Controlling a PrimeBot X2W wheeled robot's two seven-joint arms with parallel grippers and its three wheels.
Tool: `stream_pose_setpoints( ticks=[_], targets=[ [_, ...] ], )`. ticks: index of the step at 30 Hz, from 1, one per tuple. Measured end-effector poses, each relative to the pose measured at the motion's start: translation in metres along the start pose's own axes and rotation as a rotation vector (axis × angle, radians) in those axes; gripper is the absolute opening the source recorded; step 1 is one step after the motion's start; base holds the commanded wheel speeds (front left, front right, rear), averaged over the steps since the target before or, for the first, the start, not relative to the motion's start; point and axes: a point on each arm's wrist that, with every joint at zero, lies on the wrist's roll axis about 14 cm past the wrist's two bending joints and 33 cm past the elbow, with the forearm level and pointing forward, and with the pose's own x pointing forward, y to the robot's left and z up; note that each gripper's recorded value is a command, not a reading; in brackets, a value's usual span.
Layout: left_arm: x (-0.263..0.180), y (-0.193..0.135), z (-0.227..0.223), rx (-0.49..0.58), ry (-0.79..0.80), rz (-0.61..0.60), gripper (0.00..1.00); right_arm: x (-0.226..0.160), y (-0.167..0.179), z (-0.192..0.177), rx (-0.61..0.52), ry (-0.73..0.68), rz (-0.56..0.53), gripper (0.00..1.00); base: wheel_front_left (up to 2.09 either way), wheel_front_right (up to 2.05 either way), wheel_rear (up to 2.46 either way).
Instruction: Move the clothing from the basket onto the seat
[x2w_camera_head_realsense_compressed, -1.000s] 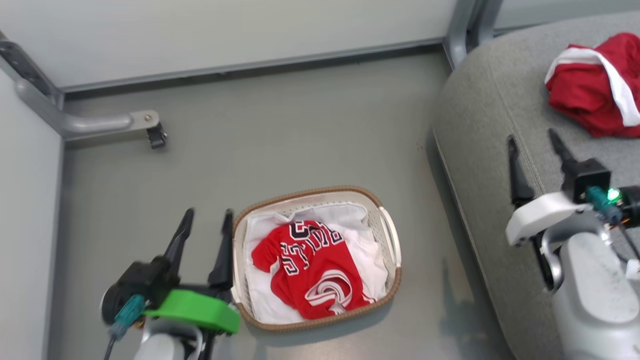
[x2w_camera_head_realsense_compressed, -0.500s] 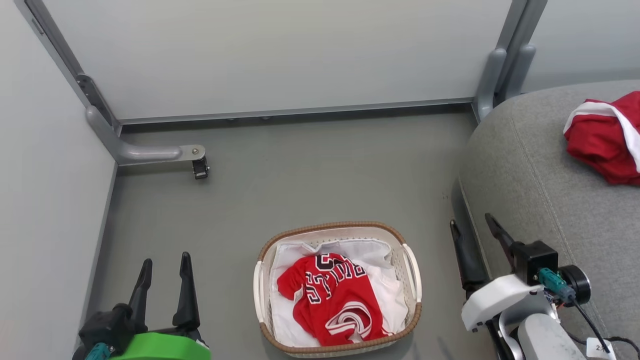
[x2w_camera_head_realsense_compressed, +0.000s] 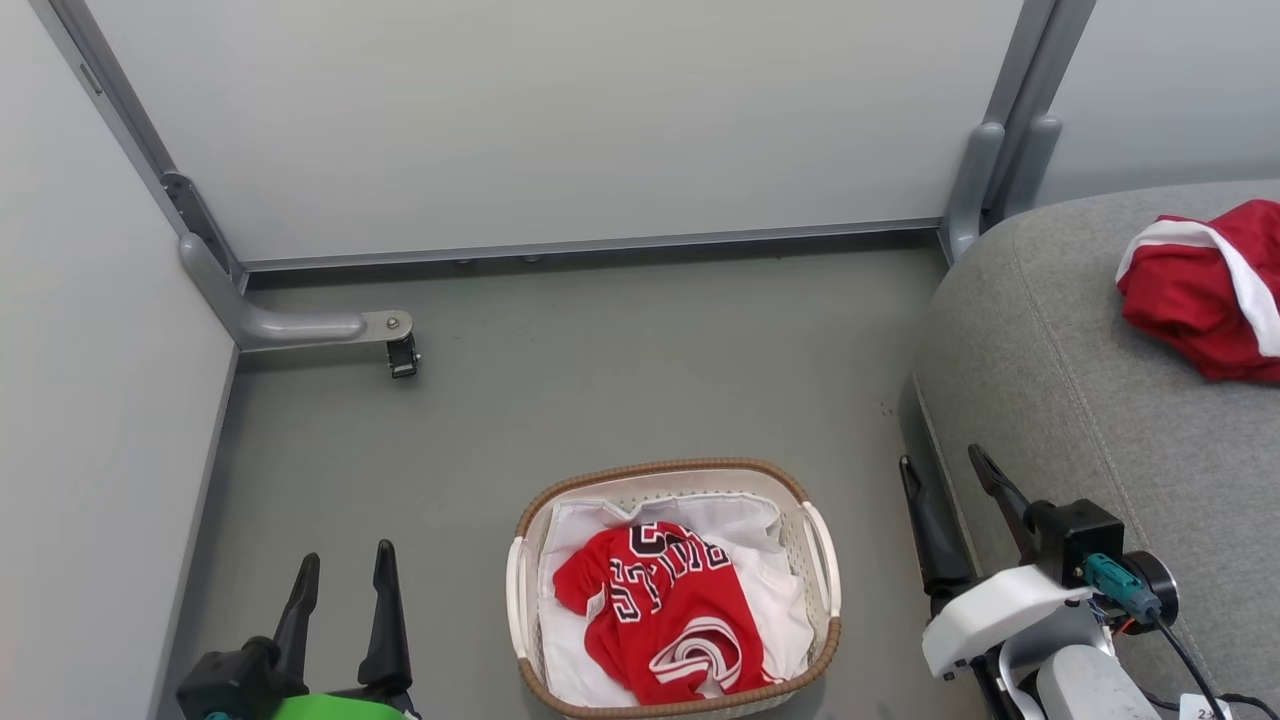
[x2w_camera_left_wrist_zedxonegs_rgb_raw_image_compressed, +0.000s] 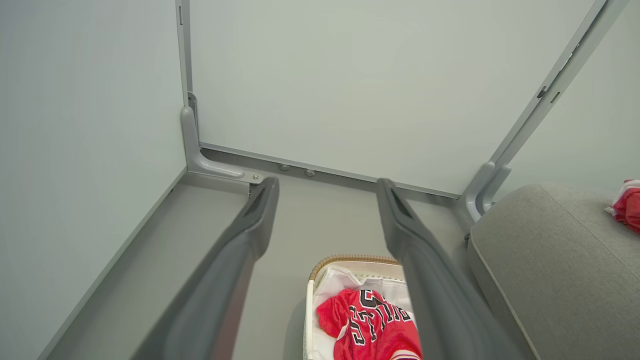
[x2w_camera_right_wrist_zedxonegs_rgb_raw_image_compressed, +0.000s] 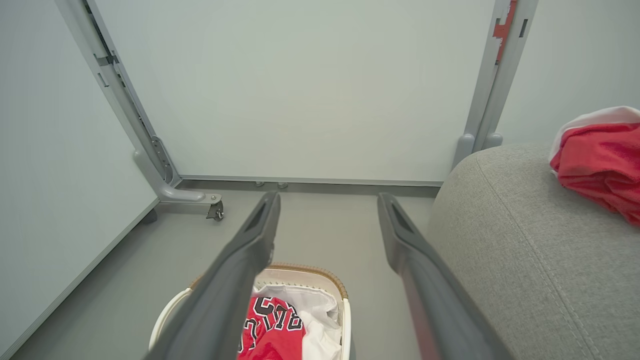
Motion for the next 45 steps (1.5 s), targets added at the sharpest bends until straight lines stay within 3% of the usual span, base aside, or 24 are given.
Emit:
stream_pose_setpoints(
  ticks=[22,32,39,45],
  targets=[
    [0.003,-0.006,-0.010,0.006,0.033,-0.020,1.00,-0.002,-0.006,-0.005,0.011,0.012,-0.018,1.00,0.00,0.00,0.00],
    [0.056,-0.030,-0.023,0.104,0.076,-0.130,1.00,0.019,-0.030,-0.008,0.007,0.007,-0.070,1.00,0.00,0.00,0.00],
    [0.109,-0.060,-0.070,0.194,0.202,-0.276,1.00,0.048,-0.056,-0.014,-0.006,-0.003,-0.116,1.00,0.00,0.00,0.00],
    [0.126,-0.082,-0.148,0.255,0.406,-0.409,1.00,0.068,-0.072,-0.038,-0.038,0.031,-0.130,1.00,0.00,0.00,0.00]
  ],
)
